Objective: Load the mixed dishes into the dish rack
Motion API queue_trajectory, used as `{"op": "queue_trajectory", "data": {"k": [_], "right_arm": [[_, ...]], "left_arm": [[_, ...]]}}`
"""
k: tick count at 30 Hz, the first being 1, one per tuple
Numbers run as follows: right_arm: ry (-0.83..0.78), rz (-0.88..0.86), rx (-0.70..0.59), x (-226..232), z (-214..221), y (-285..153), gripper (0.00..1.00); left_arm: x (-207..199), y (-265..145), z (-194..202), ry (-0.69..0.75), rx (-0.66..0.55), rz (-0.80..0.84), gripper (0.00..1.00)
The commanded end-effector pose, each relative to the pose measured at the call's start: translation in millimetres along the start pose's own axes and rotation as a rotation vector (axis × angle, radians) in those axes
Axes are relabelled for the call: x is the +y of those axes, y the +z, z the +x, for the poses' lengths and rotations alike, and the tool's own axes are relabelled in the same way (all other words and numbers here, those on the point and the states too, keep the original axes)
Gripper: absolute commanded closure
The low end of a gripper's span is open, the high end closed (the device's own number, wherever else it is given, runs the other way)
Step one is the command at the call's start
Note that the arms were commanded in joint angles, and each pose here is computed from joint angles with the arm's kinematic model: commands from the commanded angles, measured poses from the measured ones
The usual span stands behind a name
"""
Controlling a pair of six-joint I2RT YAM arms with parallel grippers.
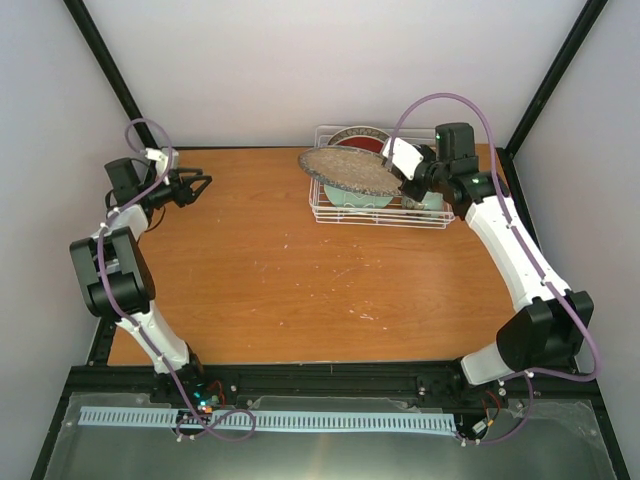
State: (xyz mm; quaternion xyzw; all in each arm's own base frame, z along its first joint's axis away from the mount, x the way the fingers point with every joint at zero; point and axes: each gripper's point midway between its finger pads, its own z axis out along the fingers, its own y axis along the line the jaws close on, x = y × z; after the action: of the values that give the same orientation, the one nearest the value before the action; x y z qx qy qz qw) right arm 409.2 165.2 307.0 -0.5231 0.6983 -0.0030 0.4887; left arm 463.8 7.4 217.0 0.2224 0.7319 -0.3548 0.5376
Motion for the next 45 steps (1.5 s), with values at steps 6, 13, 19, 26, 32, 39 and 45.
{"op": "queue_trajectory", "data": {"k": [6,13,19,26,32,39,45], "right_arm": [[-0.087,0.161,-0.214,-57,-59,-33,0.97],[-0.059,0.138,-0.211,-56,-54,-32,0.97],[-0.043,0.108,-0.182,-55,-47,-20,0.97],[-0.036,0.08,-0.157,-53,-38,-5,0.97],[-0.04,0.066,-0.123,-52,-29,5,0.97],[-0.029,0.029,-0.111,-47,-23,17,0.97],[-0.001,-0.022,-0.1,-41,-18,28,0.97]], "left_arm": [[6,4,-6,0.022,-0.001,0.008,0.47],[9,11,-1,0.009,0.009,0.019,0.48],[10,15,4,0.002,0.015,0.025,0.48],[12,16,6,-0.001,0.018,0.024,0.48],[14,18,10,-0.006,0.025,0.023,0.48],[17,18,12,-0.009,0.027,0.023,0.48],[19,20,16,-0.019,0.033,0.024,0.48]]}}
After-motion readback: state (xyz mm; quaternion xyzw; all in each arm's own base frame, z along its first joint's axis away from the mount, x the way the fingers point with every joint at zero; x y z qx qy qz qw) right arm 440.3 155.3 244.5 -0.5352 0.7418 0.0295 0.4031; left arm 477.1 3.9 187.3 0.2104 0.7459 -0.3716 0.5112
